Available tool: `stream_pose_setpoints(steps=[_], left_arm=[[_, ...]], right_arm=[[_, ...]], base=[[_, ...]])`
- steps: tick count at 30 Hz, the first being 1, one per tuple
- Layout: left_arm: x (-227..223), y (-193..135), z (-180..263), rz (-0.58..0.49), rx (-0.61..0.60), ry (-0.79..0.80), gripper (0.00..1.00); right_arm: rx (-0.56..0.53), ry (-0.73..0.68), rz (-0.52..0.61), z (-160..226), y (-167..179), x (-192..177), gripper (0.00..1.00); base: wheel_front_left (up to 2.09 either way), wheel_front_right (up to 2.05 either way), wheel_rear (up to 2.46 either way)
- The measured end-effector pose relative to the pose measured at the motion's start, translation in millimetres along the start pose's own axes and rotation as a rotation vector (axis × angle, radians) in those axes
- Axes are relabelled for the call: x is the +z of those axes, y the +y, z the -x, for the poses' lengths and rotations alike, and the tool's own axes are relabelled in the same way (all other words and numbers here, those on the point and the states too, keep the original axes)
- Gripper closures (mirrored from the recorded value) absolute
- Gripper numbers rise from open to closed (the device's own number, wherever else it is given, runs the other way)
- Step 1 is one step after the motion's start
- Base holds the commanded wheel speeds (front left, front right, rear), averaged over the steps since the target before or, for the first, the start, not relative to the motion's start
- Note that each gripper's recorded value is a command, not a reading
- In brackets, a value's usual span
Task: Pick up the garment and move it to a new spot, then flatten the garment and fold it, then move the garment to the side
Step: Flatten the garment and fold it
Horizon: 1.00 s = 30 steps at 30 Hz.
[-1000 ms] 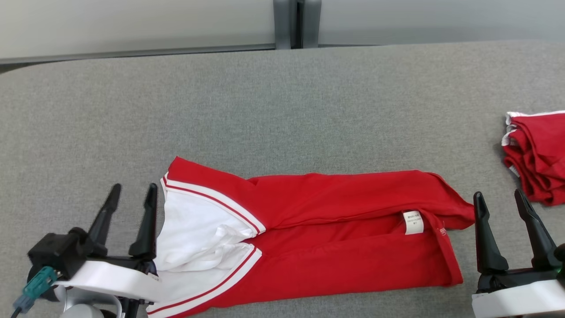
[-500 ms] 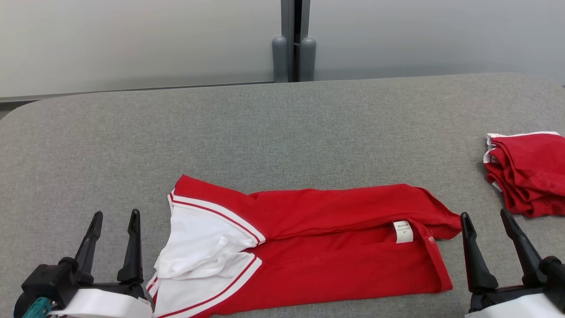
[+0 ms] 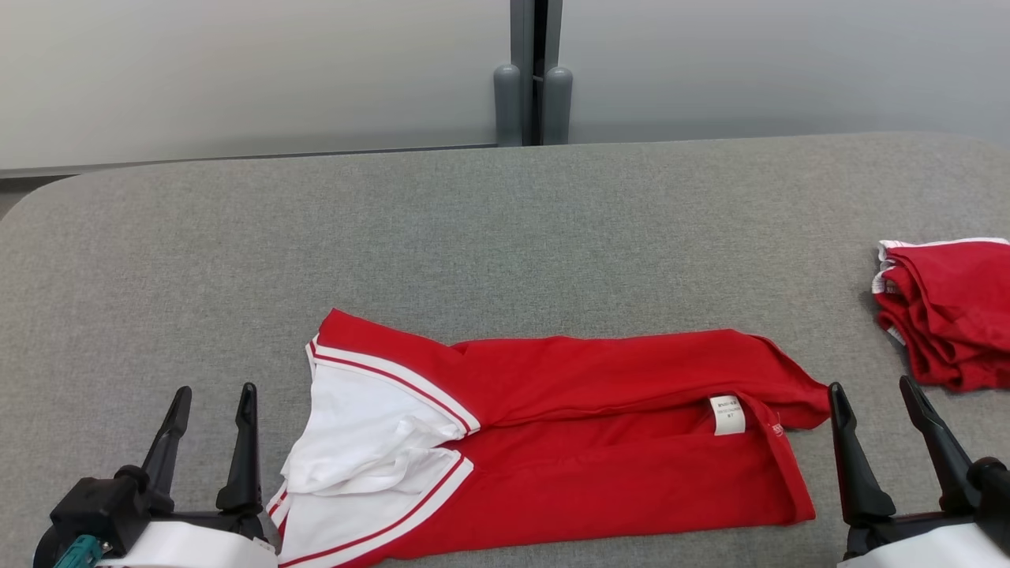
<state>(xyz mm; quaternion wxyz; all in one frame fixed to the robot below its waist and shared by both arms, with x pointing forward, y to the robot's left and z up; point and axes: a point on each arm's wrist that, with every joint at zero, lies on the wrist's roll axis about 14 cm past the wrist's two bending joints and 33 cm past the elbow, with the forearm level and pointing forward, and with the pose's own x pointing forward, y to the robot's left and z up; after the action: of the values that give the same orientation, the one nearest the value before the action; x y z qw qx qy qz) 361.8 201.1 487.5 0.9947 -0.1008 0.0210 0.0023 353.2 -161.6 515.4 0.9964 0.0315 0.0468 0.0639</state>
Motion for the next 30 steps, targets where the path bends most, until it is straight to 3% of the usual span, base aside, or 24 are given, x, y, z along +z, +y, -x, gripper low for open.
stream_pose_setpoints(steps=[7,15,26,30], left_arm=[[-3,-1,-7,0.005,-0.011,0.005,0.0],[-13,-2,-24,0.018,-0.026,0.026,0.0],[-20,11,-32,0.005,-0.003,0.041,0.0],[-22,12,-33,0.005,-0.003,0.045,0.0]], right_arm=[[-0.033,0.091,-0.008,-7,-13,-29,0.0],[-0.055,0.182,-0.03,-42,-24,-67,0.0],[0.02,0.418,-0.114,-47,5,-144,0.0],[0.048,0.451,-0.138,-46,16,-153,0.0]], base=[[0.0,0.0,0.0],[0.0,0.0,0.0],[0.0,0.0,0.0],[0.0,0.0,0.0]])
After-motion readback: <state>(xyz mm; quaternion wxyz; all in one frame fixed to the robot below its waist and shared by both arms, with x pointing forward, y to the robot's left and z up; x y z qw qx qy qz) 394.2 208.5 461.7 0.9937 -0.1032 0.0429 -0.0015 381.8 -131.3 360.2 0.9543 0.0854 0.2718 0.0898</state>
